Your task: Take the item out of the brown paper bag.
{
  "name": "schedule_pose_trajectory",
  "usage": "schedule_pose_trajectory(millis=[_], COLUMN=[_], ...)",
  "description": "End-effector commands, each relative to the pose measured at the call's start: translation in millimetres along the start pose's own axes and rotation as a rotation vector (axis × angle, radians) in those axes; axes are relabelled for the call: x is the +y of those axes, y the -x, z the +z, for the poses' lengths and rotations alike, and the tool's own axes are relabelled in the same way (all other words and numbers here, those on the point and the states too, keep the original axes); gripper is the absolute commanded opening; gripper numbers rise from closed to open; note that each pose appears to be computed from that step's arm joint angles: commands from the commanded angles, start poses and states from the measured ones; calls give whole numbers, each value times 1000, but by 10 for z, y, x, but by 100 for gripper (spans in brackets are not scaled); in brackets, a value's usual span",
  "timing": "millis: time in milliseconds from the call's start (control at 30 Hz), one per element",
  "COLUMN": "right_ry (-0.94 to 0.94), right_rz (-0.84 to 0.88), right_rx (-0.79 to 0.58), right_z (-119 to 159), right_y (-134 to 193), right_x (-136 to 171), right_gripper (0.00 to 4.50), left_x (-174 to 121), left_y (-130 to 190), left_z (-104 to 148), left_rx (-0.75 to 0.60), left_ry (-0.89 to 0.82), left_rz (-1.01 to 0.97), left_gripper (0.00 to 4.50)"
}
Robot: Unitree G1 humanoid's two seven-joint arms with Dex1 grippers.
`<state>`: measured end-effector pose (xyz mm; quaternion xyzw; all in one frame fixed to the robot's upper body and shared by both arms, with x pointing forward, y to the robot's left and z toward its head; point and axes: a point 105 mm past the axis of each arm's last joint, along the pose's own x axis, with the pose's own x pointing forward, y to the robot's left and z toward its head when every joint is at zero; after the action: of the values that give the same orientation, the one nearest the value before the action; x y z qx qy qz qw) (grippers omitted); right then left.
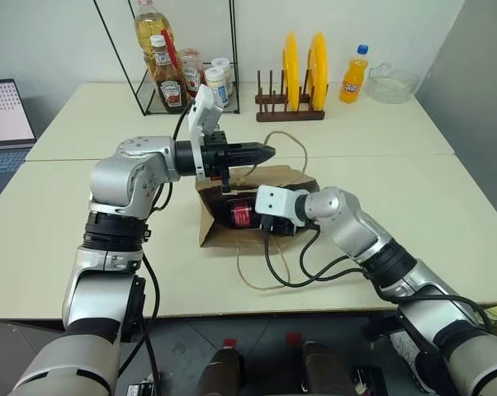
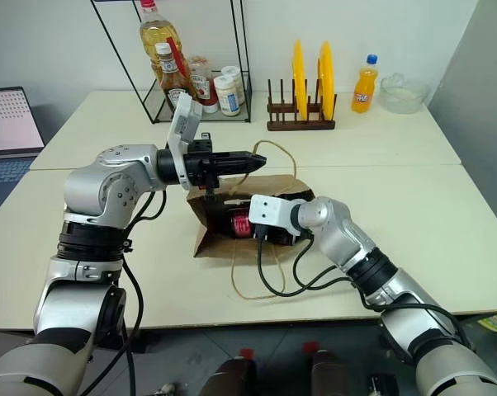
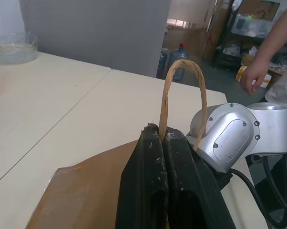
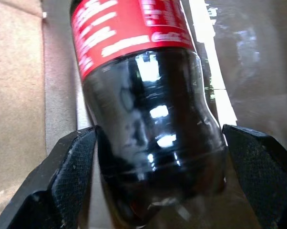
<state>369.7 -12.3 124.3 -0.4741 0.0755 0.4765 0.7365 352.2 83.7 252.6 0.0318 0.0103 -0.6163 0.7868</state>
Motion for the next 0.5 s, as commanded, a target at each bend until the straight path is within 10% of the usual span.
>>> schedule_pose_trajectory(millis=[33, 500], right_ry=[0, 1], right_rz=[26, -73], right_rx=[63, -158], right_z=[-174, 249], right_y=[-20, 502], right_x=[56, -170], right_gripper=[379, 327], left_x=[-42, 76], left_y=[-23, -7], left_z=[91, 44], left_rx=[-24, -8], left_ry=[-34, -50], left_rz=[-22, 55], left_gripper=[0, 0])
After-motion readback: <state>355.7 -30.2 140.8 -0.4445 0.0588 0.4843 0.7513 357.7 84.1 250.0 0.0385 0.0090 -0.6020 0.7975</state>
